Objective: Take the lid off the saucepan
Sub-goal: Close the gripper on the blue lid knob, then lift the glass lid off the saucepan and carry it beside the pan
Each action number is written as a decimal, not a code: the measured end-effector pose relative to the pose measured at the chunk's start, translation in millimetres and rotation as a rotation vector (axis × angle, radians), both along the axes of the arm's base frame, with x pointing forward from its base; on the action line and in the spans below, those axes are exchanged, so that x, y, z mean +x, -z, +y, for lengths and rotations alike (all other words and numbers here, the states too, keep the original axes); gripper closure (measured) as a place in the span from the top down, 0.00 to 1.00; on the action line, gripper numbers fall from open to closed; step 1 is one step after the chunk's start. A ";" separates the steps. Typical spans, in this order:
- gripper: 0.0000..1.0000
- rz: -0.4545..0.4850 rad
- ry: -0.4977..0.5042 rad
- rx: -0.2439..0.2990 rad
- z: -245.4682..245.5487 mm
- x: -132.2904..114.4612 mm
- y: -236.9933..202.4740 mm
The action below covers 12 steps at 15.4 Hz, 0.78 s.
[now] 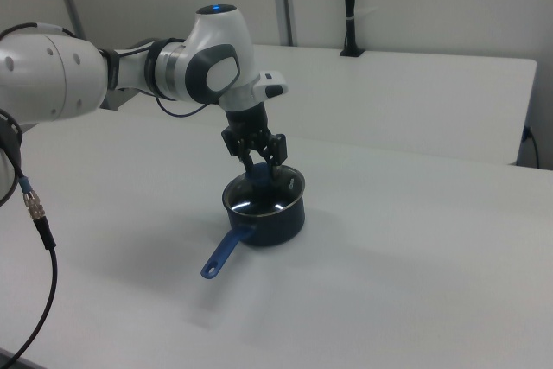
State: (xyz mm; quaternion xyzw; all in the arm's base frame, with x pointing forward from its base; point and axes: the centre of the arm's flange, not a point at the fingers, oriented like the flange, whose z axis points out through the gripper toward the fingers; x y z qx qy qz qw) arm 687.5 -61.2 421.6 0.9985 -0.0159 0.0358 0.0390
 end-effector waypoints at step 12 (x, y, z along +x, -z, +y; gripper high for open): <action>0.62 -0.060 0.019 -0.002 -14.6 -1.8 -36.7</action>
